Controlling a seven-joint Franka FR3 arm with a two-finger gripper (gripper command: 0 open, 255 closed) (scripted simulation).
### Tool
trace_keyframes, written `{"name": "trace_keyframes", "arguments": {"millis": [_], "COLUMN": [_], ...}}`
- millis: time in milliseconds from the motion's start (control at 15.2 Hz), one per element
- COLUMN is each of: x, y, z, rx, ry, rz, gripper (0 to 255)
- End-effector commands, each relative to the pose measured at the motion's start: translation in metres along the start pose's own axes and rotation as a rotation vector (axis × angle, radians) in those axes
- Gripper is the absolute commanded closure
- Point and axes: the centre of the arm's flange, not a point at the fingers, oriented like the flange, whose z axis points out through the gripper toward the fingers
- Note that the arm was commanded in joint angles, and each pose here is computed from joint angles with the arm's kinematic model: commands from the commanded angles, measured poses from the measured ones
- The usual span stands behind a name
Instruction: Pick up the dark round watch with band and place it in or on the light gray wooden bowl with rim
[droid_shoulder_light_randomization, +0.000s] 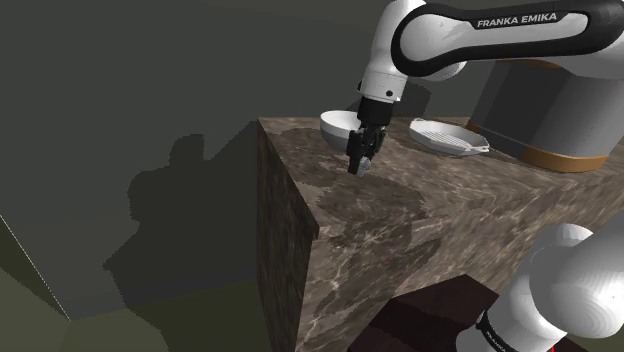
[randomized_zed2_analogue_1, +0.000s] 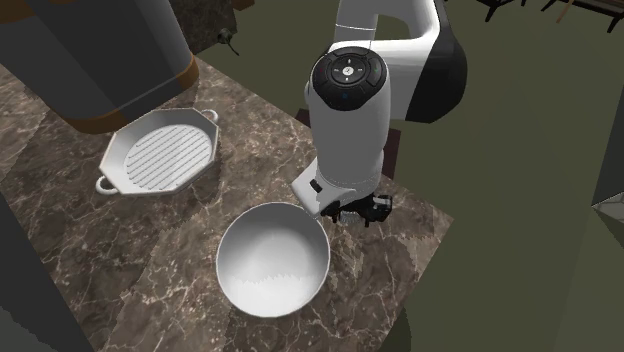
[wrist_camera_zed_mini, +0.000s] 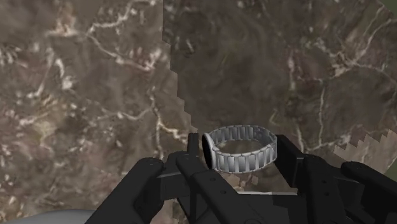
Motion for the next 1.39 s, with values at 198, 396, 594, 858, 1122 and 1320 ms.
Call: {"name": "trace_keyframes", "arguments": {"millis": [198,396,594,858,1122,1320], "x": [0.000,0.000,0.000,0.000,-0.001,-0.001], "y": [0.000,0.000,-0.001,-0.004,-0.007,-0.009], "z": [0.000,0.000,-0.005,-0.026,-0.047,-0.063], "rx": [0.000,0.000,0.000,0.000,0.000,0.000], "ry": [0.000,0.000,0.000,0.000,0.000,0.000], "rz": [0.000,0.000,0.000,0.000,0.000,0.000], "gripper": [255,255,255,255,255,255]}}
